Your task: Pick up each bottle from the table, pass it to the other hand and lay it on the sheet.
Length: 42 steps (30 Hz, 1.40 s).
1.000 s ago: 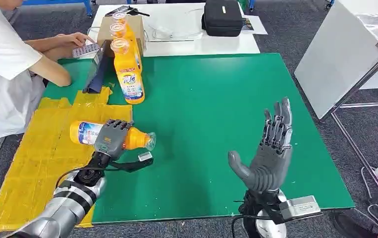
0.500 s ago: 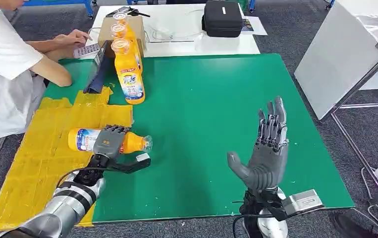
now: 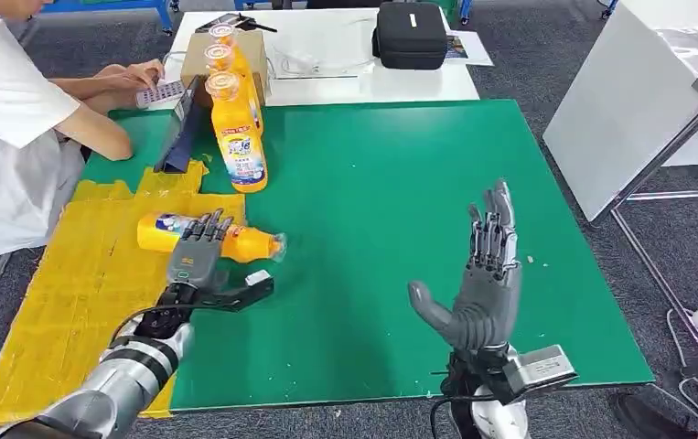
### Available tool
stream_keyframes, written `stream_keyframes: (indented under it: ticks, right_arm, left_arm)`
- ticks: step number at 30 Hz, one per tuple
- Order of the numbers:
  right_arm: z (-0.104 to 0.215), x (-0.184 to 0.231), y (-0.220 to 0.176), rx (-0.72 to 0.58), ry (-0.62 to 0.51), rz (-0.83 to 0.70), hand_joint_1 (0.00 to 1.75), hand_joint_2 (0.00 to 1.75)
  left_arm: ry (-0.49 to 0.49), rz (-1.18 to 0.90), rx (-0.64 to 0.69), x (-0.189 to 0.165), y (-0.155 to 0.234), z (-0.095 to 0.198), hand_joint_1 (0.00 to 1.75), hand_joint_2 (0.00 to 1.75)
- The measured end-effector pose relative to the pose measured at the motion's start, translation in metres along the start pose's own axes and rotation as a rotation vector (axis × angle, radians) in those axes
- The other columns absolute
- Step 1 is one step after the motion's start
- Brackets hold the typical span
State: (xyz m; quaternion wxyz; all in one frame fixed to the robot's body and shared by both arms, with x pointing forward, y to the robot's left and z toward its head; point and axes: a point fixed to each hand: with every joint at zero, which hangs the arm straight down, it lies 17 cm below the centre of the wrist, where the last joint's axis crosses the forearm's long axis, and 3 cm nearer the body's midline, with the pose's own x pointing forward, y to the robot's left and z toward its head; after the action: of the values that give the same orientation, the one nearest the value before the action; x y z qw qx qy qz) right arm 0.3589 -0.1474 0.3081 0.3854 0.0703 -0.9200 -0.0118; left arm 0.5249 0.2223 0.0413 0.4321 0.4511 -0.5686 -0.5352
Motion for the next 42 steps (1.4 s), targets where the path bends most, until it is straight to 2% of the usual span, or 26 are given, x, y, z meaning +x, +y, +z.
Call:
stream_keyframes:
  ticks: [13, 18, 21, 26, 31, 36, 42]
  right_arm:
    - [0.008, -0.015, -0.003, -0.003, 0.049, 0.067, 0.00, 1.75]
    - [0.013, -0.018, -0.004, -0.002, 0.066, 0.077, 0.00, 1.75]
    - [0.016, -0.020, -0.005, -0.005, 0.075, 0.084, 0.00, 1.75]
    - [0.023, -0.025, -0.014, -0.028, 0.091, 0.115, 0.00, 1.75]
    - [0.033, -0.030, -0.023, -0.043, 0.113, 0.188, 0.00, 1.75]
    - [0.049, -0.040, -0.042, -0.069, 0.164, 0.244, 0.00, 1.75]
    - [0.062, -0.046, -0.056, -0.091, 0.200, 0.274, 0.00, 1.75]
  left_arm:
    - [0.006, 0.125, 0.023, 0.003, 0.000, 0.010, 0.00, 1.75]
    - [-0.005, 0.250, 0.047, 0.012, 0.009, 0.016, 0.00, 1.75]
    - [-0.055, 0.372, 0.109, 0.025, 0.024, 0.027, 0.00, 1.75]
    - [-0.207, 0.746, 0.364, 0.052, 0.105, 0.064, 0.00, 1.75]
    - [-0.285, 0.997, 0.569, 0.050, 0.178, 0.102, 0.00, 1.75]
    - [-0.422, 1.308, 0.437, 0.078, 0.190, 0.127, 0.00, 1.75]
    - [-0.429, 1.370, 0.401, 0.086, 0.188, 0.137, 0.00, 1.75]
